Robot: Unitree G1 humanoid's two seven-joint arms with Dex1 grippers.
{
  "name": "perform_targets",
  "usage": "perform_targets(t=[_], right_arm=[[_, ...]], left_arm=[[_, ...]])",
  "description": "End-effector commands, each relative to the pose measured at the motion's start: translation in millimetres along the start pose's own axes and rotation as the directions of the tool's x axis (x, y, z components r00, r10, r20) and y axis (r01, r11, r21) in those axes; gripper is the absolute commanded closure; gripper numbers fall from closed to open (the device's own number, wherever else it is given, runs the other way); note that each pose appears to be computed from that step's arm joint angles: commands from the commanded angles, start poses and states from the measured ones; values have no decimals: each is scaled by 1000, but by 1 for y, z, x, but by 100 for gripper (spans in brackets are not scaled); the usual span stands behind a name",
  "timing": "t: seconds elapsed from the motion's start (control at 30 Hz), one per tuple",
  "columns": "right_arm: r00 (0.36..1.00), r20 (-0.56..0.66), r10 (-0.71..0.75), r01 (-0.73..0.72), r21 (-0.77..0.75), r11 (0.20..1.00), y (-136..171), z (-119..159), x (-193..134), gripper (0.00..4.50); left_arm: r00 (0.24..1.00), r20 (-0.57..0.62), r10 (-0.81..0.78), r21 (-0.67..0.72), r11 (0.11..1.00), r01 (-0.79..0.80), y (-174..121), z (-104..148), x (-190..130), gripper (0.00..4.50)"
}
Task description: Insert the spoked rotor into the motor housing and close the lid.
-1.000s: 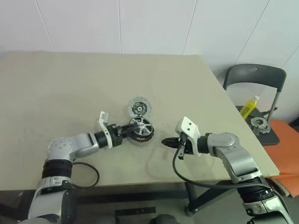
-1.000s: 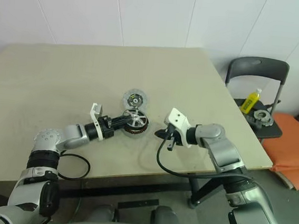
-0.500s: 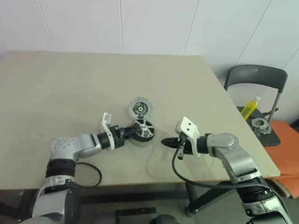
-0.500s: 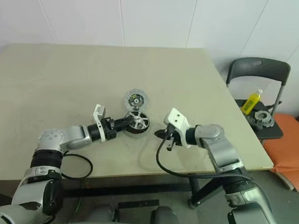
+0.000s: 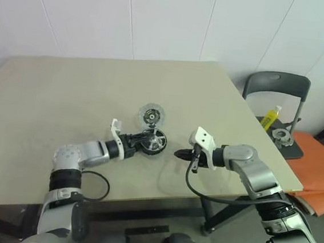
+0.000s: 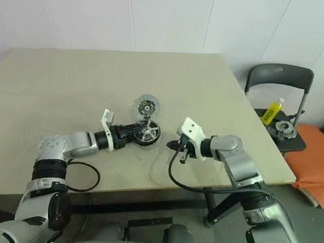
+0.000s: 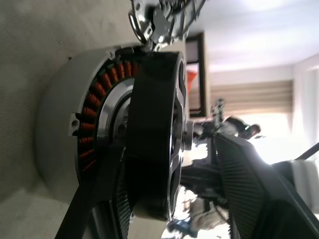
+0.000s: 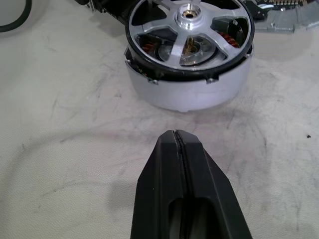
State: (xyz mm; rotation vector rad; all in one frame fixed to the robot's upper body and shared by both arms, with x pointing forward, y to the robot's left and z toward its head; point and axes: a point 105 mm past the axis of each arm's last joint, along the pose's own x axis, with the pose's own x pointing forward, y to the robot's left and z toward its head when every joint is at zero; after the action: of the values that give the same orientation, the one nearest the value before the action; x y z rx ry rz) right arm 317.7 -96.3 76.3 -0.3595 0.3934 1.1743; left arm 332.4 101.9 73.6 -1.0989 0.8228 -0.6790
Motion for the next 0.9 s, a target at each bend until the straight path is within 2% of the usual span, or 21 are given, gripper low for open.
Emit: perform_targets(t=[0.03,0.13,0.27,0.4,0.5,0.6,0.67,0.73,0.8,0.83,0.9], right_arm=[[999,41,-17,19,-38,999,-4,13,-3,450],[999,43,-15,17,-36,999,-3,14,-1,450],[999,46,-14,16,-33,999,-2,13,1,450],[999,48,-17,18,-27,999,-1,12,2,450],[999,49,-18,19,-24,1000,-1,12,3,450],[999,48,-18,20,-22,1000,0,11,3,450],[999,47,-18,19,-20,1000,0,11,3,450],[999,44,-18,19,-18,1000,0,9,2,450],[999,39,-19,20,-15,1000,1,8,2,450],[999,39,-19,19,-13,1000,1,8,3,450],[999,38,-18,19,-11,1000,1,8,4,450]], left_arm=[[998,-25,62,233,971,-54,-24,15,-4,186],[996,-30,87,404,912,-68,-37,23,-7,186],[988,-96,124,613,789,-40,-44,21,-13,186],[970,-143,194,799,602,-3,-44,21,-25,186],[974,-128,187,833,553,3,-45,29,-29,186],[979,-97,180,841,541,-17,-43,37,-29,186],[983,-37,180,887,459,-51,-45,46,-29,186],[993,61,97,923,374,-93,-59,60,-27,186],[991,134,-17,967,221,-127,-80,68,-23,186],[990,117,-75,983,153,-104,-88,63,-19,186],[986,64,-153,989,142,-42,-94,50,-14,186]])
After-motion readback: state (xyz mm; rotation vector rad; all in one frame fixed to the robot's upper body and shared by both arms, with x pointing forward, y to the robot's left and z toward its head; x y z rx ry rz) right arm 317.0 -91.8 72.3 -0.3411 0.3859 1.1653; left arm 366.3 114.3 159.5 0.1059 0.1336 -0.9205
